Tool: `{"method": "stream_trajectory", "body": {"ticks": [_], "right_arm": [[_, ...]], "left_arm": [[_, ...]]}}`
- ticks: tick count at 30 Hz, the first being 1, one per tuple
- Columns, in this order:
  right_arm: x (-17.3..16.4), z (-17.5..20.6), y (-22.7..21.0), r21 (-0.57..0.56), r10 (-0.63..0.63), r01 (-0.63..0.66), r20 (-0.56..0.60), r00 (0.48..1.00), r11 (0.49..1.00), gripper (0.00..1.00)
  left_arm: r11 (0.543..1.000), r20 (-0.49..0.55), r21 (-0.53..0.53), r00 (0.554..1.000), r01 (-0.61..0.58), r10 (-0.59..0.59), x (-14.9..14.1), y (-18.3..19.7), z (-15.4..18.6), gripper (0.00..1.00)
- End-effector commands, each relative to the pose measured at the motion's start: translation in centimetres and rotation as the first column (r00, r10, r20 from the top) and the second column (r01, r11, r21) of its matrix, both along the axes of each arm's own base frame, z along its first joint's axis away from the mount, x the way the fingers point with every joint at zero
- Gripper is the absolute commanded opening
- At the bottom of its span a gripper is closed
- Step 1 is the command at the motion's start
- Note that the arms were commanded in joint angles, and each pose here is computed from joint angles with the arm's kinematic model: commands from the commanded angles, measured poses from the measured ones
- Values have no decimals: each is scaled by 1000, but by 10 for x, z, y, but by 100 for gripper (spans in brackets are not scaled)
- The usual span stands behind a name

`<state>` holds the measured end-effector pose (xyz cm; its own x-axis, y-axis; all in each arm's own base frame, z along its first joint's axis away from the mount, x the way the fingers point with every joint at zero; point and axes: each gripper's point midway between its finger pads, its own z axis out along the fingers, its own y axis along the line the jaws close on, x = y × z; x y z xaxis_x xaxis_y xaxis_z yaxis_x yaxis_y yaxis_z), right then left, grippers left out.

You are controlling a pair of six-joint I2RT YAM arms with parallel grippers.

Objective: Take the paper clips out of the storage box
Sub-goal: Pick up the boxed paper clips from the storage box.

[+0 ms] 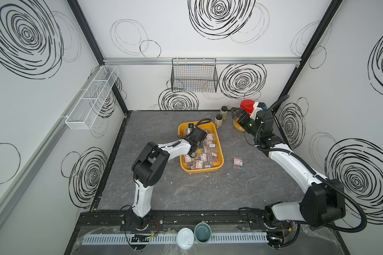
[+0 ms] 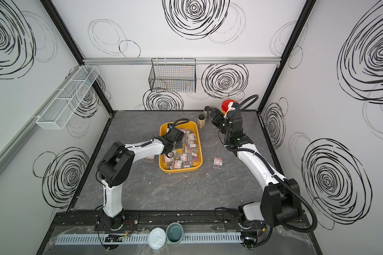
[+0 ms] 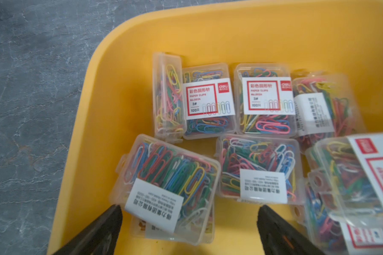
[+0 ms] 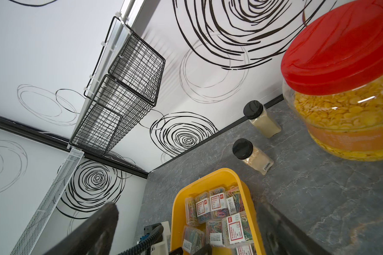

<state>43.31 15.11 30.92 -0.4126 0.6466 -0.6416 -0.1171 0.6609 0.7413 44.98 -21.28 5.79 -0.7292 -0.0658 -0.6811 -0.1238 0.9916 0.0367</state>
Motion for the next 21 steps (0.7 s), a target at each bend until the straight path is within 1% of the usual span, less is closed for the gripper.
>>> {"method": "stream_trajectory", "body": {"ticks": [1, 4, 7, 14, 21], "right_arm": [[0, 11, -1, 23, 4, -4, 15, 1000, 1000, 100], [0, 11, -3, 25, 1, -2, 13, 1000, 1000, 100], [1, 11, -4, 33, 0, -1, 12, 1000, 999, 100], [1, 10, -4, 37, 2, -2, 8, 1000, 999, 100], [2, 7, -3, 44, 7, -7, 2, 1000, 999, 100]], "left_arm": [[1000, -30, -12, 999, -17, 17, 8, -1, -11, 99], [1000, -22, -20, 1000, 9, -9, 13, -12, -9, 99], [1000, -13, -14, 1000, 7, -7, 20, -17, -6, 99], [998, -15, 13, 998, -63, 63, 34, -4, -13, 99], [989, 52, -19, 988, -148, 149, 35, 7, -2, 99]]}}
